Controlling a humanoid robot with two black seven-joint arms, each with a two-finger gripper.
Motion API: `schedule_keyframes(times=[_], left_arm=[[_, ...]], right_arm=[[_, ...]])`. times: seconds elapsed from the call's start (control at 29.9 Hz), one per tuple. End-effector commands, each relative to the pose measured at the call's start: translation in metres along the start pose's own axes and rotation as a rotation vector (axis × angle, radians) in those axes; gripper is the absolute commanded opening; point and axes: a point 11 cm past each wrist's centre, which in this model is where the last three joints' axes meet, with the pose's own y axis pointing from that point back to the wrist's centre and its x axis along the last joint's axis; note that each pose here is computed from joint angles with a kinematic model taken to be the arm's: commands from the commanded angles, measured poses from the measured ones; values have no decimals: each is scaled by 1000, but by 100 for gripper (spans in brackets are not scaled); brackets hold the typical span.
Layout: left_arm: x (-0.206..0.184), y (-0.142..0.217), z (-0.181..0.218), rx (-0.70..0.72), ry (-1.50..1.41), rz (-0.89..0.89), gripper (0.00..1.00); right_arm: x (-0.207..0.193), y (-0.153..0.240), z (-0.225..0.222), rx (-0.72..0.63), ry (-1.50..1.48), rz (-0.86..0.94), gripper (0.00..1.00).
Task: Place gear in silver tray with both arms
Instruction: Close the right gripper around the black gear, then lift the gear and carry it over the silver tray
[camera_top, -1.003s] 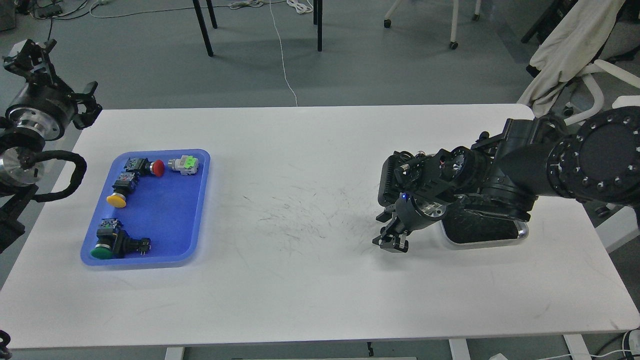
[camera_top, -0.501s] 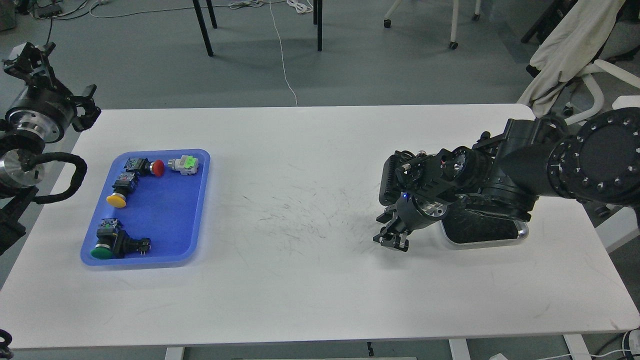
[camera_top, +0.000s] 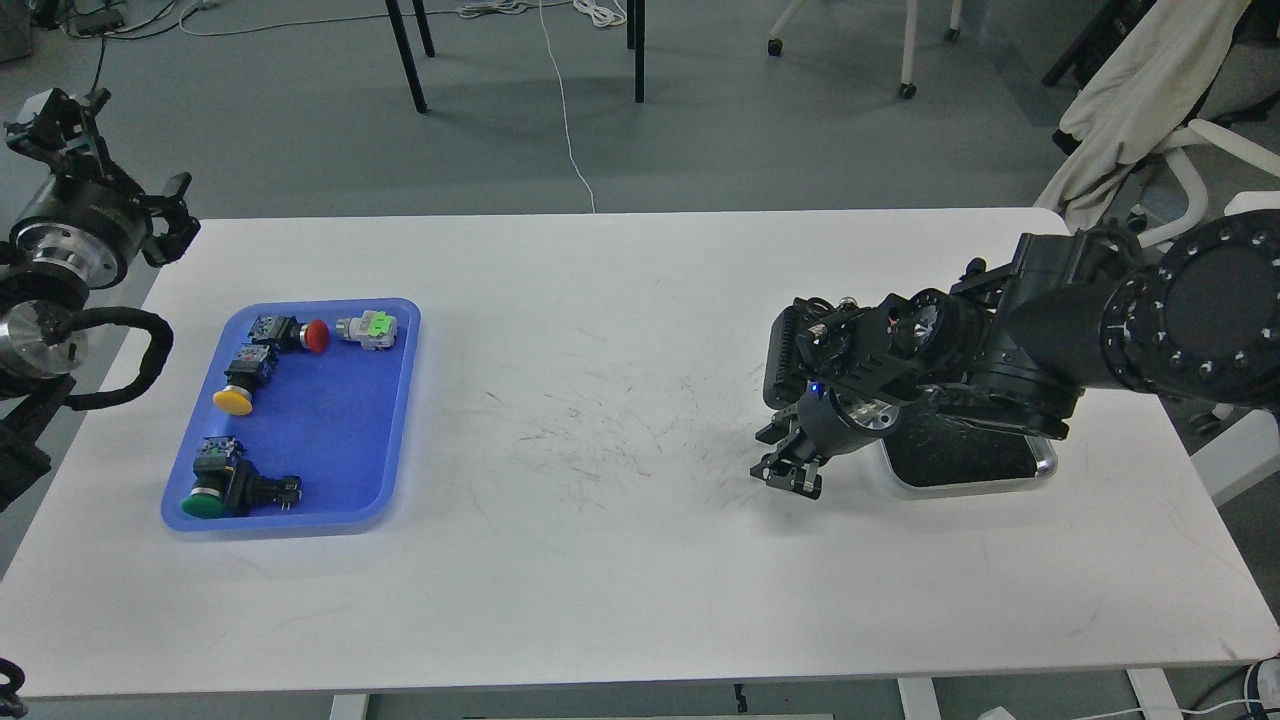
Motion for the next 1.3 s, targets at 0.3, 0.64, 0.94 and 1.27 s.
schedule_keyframes(times=[0.3,0.64,0.94,1.27], left_arm=[[2,0,1,-1,-4,4,98],[4,1,1,-1,-7,9,98],[4,1,2,-2,-6,8,98],[4,1,0,1,-9,8,98]], right_arm=[[-6,-1,-1,4,4,-16,32],[-5,-4,-5,13,6,-15,28],[-1,-5,-4,12,16,17,10],[0,14,18,-52,-17,54,2]])
